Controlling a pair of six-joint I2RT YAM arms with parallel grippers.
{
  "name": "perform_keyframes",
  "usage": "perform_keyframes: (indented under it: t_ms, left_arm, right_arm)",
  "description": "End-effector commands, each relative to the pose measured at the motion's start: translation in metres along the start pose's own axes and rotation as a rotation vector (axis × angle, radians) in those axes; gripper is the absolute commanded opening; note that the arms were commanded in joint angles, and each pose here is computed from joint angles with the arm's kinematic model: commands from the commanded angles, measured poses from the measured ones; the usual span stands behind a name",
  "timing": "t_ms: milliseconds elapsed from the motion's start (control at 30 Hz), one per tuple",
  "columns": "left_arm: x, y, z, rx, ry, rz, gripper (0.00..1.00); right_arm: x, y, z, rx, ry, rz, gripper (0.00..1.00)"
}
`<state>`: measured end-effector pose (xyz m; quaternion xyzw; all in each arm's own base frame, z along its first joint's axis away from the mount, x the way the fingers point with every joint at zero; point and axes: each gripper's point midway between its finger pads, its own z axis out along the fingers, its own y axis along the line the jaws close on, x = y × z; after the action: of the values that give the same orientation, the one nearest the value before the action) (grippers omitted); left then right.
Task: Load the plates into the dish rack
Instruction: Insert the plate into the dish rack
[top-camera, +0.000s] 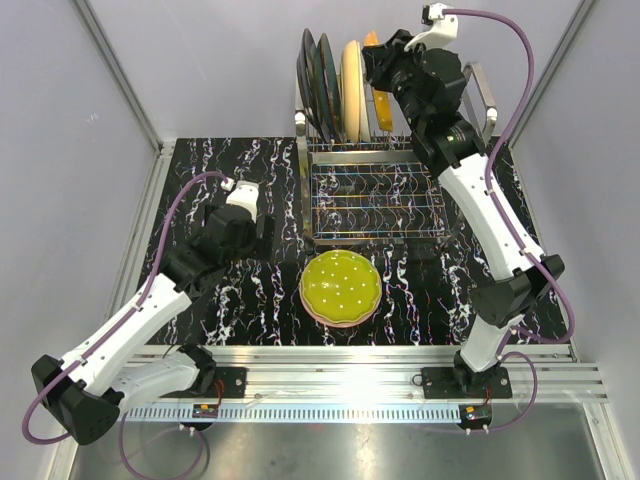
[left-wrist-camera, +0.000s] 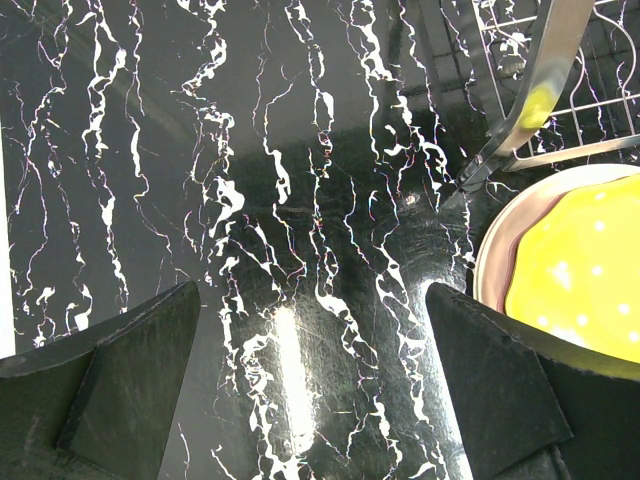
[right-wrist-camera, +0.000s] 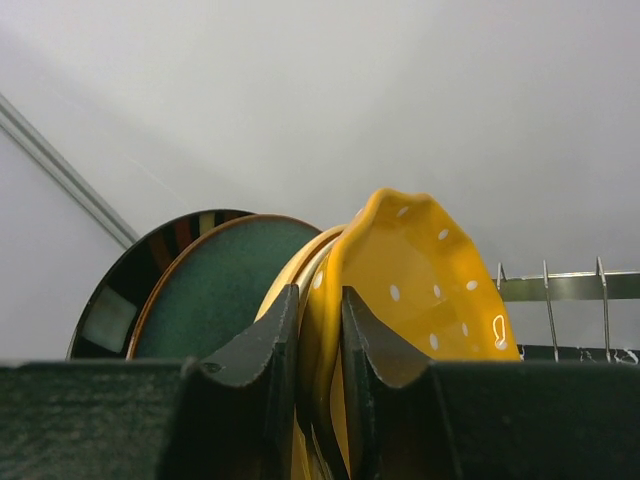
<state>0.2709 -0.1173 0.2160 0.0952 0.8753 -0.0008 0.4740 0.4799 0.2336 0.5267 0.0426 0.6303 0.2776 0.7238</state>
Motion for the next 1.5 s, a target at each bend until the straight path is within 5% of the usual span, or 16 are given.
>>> perform_keyframes:
  t_ms: [0, 700, 1300, 1467]
  left_arm:
    - [-0.010, -0.001, -0.001, 0.013, -0.044, -0.020, 0.99]
    - [-0.011, -0.002, 0.000, 0.020, -0.046, -0.025, 0.99]
    - [-0.010, -0.007, 0.001, 0.043, -0.036, -0.024, 0.99]
    - [-0.009, -0.006, 0.000, 0.043, -0.035, -0.023, 0.99]
  right_arm:
    - [-0.134, 0.036, -0.044, -0.100, -0.367, 0.120, 0.00]
    - [-0.139, 0.036, -0.046, -0.109, -0.402, 0.203, 0.00]
    - [-0.091, 0.010, -0.051, -0.043, -0.338, 0.228, 0.00]
    - [-0.077, 0.005, -0.050, -0.032, -0.305, 0.216, 0.11]
